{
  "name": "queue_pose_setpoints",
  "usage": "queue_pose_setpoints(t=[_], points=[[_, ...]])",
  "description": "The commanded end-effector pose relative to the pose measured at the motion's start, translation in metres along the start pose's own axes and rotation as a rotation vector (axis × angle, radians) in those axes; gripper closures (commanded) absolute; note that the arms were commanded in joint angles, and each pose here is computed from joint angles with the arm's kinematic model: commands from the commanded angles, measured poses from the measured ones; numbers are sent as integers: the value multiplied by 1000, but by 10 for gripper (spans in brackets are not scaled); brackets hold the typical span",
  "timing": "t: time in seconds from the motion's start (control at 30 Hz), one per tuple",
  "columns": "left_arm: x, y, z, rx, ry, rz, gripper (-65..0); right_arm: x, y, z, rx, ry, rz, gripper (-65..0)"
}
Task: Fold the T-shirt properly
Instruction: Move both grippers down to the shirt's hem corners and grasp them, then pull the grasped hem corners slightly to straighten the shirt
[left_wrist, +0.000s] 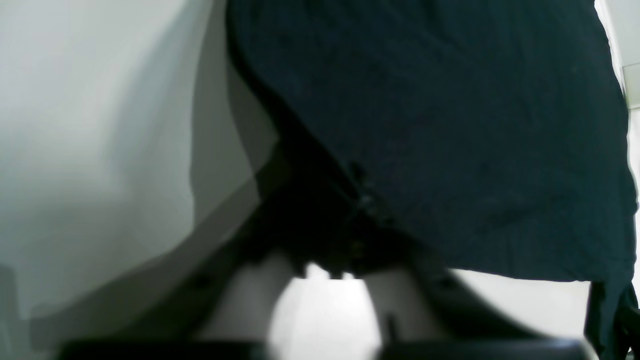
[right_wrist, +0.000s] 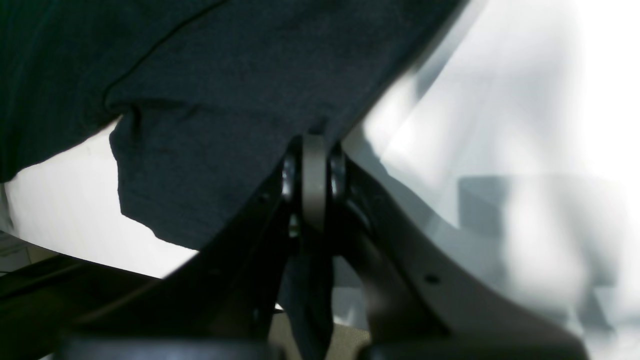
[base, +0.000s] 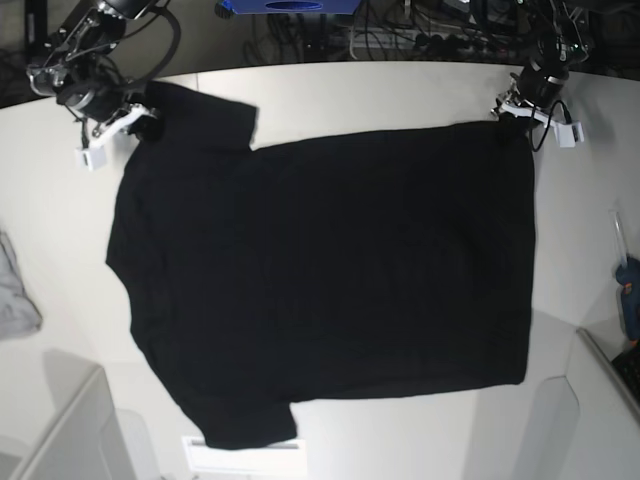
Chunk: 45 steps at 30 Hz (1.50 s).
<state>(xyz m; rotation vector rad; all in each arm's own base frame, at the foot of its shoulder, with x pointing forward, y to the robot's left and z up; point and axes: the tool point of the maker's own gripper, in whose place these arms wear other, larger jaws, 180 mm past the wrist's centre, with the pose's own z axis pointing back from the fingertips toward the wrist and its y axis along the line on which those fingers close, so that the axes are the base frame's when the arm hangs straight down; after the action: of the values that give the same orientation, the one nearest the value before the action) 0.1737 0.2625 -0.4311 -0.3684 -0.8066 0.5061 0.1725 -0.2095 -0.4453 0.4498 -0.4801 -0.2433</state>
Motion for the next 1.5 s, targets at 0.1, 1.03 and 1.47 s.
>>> queue_pose_setpoints(t=[0.1,1.03,1.47], points=[[0,5,4,19,25,-22,0,-14,-10,4,-44,62,7,0],[0,-2,60,79,79,-287,0,-36,-6,62,-179,59,132,0],[18,-26,60,37,28,-332,0,6,12,67,-186,-48,207,0]])
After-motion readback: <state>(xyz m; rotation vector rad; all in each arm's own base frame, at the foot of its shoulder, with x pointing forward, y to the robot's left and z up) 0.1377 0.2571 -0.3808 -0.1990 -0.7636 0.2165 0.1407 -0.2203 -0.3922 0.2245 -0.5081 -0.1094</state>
